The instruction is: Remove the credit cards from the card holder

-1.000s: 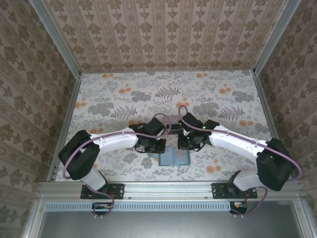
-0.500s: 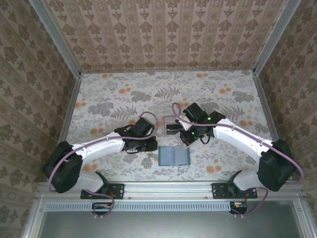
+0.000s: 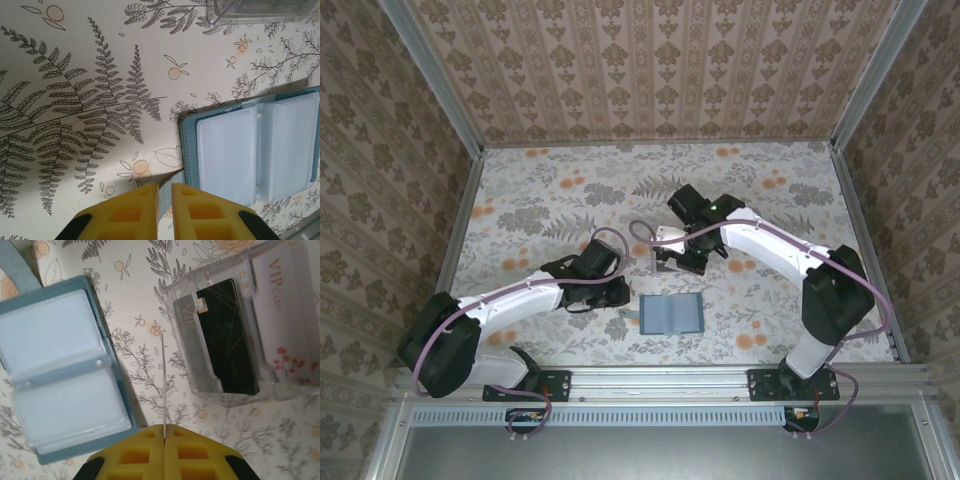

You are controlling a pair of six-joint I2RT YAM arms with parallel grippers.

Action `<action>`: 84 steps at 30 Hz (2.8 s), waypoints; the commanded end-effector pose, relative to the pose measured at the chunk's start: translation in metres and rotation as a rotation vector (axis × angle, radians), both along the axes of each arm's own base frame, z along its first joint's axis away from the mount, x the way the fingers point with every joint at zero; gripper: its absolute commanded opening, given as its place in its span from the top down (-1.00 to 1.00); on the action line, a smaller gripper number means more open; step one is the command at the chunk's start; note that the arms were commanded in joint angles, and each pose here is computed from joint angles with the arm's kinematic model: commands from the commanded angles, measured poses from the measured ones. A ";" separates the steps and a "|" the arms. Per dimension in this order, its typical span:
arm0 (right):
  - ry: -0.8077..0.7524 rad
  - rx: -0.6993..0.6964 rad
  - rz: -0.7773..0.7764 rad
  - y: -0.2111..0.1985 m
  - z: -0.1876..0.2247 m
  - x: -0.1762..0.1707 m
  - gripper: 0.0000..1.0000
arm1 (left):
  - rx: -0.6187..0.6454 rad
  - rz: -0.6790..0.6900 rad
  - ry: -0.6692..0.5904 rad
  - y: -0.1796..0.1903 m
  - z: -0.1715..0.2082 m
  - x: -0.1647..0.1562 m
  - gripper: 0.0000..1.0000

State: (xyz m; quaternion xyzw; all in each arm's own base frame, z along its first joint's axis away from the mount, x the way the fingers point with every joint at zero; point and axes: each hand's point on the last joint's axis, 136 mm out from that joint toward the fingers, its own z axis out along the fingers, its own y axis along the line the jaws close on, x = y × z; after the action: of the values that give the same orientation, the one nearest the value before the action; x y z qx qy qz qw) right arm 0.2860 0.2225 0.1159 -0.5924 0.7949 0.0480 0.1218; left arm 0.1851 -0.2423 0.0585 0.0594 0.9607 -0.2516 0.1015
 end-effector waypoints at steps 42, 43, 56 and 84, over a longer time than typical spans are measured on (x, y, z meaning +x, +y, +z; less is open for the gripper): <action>0.151 -0.170 0.320 0.018 -0.025 0.069 0.89 | 0.006 0.018 0.053 0.010 -0.011 0.000 0.69; 0.155 -0.175 0.317 0.018 -0.026 0.069 0.85 | 0.006 0.018 0.054 0.010 -0.011 0.000 0.69; -0.039 -0.216 0.220 0.013 0.002 0.100 0.53 | -0.006 0.013 0.058 0.006 -0.012 0.000 0.68; 0.021 0.390 -0.686 0.028 0.026 0.031 0.70 | 0.042 -0.092 0.109 -0.021 -0.030 -0.017 0.79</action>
State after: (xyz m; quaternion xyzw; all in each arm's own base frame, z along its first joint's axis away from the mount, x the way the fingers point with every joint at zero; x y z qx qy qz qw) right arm 0.3202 0.2352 0.1274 -0.3538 0.9080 0.0827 0.2087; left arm 0.1712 -0.2613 0.0308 0.0834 0.9650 -0.2443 0.0458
